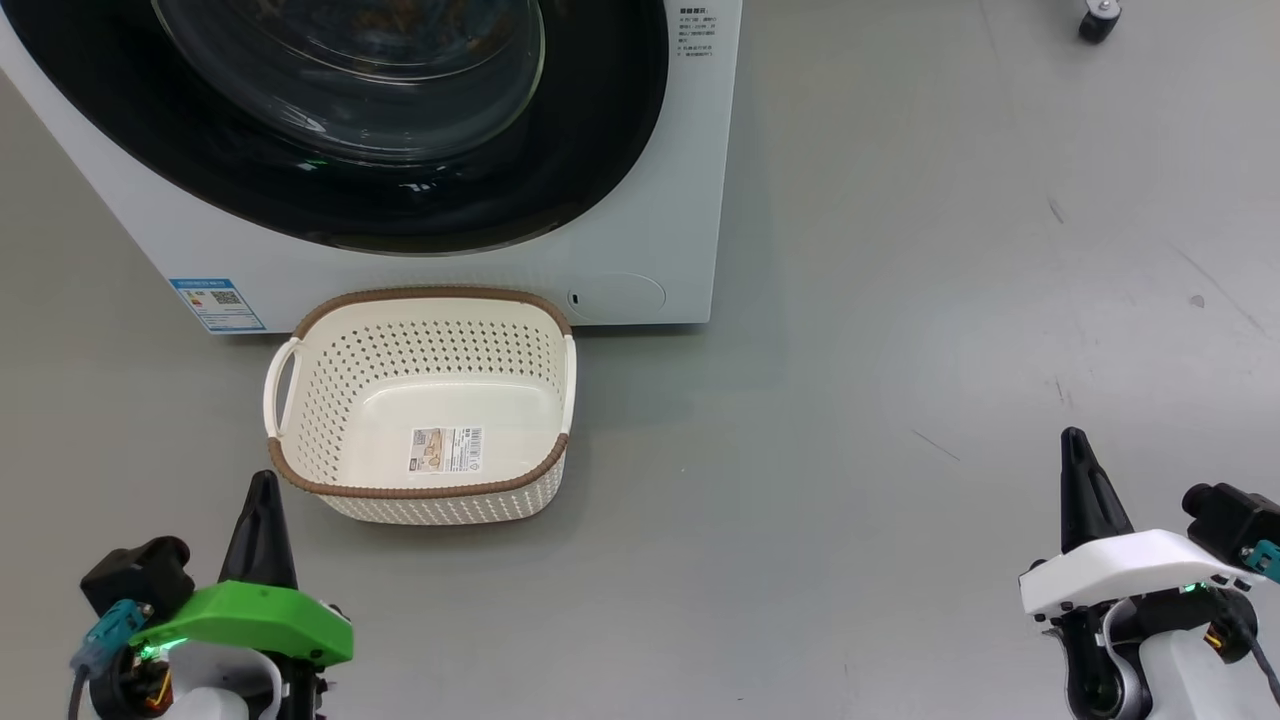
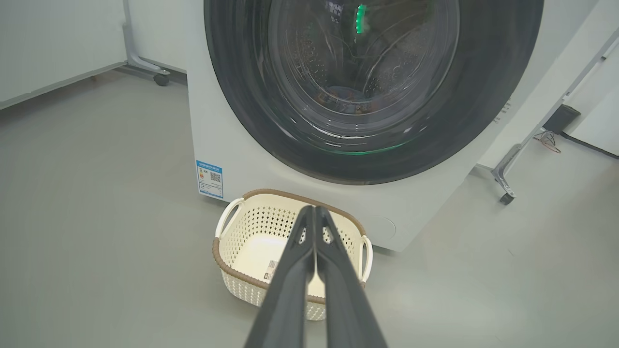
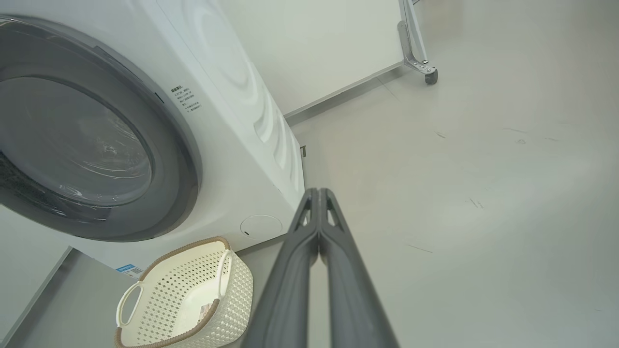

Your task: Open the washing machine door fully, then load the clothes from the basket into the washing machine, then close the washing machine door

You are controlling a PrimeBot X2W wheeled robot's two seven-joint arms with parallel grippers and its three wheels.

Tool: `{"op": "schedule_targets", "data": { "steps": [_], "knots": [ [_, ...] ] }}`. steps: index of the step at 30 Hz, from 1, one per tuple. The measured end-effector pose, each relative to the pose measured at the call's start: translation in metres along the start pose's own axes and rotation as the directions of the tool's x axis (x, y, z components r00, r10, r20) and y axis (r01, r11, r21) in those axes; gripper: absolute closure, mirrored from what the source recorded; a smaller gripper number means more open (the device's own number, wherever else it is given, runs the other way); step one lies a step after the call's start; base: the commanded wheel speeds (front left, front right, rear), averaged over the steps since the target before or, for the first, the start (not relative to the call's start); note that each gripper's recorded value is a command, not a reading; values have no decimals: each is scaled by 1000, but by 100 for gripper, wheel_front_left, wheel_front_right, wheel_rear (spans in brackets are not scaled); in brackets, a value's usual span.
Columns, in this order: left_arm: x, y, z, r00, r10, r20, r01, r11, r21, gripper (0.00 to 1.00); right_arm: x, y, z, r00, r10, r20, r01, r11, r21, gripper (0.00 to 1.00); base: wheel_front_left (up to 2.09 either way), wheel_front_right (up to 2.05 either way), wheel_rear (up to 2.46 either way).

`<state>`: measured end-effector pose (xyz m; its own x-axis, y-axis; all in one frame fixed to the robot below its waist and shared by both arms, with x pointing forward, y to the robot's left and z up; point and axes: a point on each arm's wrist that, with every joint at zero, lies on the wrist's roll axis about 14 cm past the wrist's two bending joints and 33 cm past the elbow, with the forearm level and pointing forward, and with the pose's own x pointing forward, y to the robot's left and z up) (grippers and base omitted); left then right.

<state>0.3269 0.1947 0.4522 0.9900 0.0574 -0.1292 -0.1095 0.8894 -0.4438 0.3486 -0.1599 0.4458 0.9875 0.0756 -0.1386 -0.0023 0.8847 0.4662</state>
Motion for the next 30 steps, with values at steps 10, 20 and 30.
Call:
{"op": "schedule_targets", "data": {
  "steps": [10,20,30],
  "knots": [
    [5,2,-2,1000,16,-20,-18,991,-131,100,3,-7,6,999,-33,5,32,991,131,100,0,0,0],
    [10,0,0,999,13,-31,-21,965,-263,100,4,-13,9,998,-61,1,59,962,265,100,0,0,0],
    [18,-3,5,1000,6,-28,-18,911,-411,100,7,-19,16,997,-80,4,72,910,407,100,0,0,0]
  ]
}}
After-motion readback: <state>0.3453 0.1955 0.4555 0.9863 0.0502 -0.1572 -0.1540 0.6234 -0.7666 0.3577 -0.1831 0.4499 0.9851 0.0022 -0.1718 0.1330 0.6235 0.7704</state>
